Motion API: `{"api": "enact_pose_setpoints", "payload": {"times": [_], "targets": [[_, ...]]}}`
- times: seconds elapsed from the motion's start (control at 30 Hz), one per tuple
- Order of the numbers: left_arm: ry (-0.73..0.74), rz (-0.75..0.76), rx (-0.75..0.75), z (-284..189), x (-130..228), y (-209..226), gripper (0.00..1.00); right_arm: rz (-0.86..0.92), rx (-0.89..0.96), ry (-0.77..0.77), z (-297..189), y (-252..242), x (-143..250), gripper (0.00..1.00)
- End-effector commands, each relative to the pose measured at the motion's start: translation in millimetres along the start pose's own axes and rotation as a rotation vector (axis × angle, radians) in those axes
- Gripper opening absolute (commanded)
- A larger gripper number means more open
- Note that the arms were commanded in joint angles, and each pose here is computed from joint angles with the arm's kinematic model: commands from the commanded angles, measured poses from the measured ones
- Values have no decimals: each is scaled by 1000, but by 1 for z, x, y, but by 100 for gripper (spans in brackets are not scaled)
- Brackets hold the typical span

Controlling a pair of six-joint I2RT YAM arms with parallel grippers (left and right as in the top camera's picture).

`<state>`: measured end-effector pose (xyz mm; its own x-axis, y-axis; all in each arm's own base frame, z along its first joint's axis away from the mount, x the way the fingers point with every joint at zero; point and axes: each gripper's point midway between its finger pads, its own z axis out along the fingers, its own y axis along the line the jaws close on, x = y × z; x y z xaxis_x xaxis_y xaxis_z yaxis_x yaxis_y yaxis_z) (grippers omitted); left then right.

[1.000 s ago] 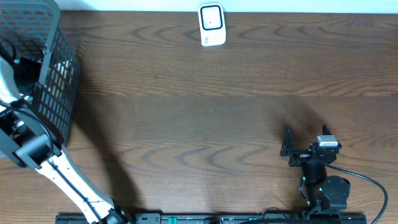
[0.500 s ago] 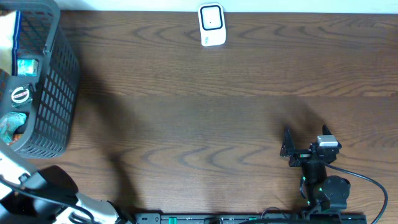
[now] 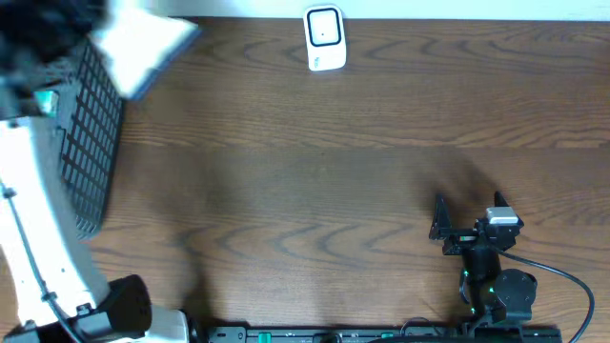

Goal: Scan the item barcode
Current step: 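Carry the white snack bag to the scanner and hold it under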

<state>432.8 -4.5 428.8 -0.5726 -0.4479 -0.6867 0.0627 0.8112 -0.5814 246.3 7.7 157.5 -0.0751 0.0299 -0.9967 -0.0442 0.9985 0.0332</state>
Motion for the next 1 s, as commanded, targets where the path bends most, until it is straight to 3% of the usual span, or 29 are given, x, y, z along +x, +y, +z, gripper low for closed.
{"api": "enact_pose_setpoints", "payload": {"times": [0.0,0.23,0.47,0.57,0.6,0.7,0.83,0.9,0.97], "targets": [[141,132,-24,40,48,-29,7,0,12,2,0,-3,1,99],[469,255,-109,136,172,-59,7,0,12,2,0,-3,1,99],[784,346,-172,223,313,-49,7,0,12,2,0,-3,1,99],[858,346,-204,244,352,-36,7,0,12,2,0,-3,1,99],[865,343,-209,246,356,-34,7,0,12,2,0,-3,1,99],[884,306,-240,258,369,-23,41,0,12,2,0,-3,1,99],[800,295,-208,256,332,-34,69,0,12,2,0,-3,1,99],[692,279,-172,242,283,-48,70,0,12,2,0,-3,1,99],[614,269,-150,222,248,-58,54,0,12,2,0,-3,1,99]]}}
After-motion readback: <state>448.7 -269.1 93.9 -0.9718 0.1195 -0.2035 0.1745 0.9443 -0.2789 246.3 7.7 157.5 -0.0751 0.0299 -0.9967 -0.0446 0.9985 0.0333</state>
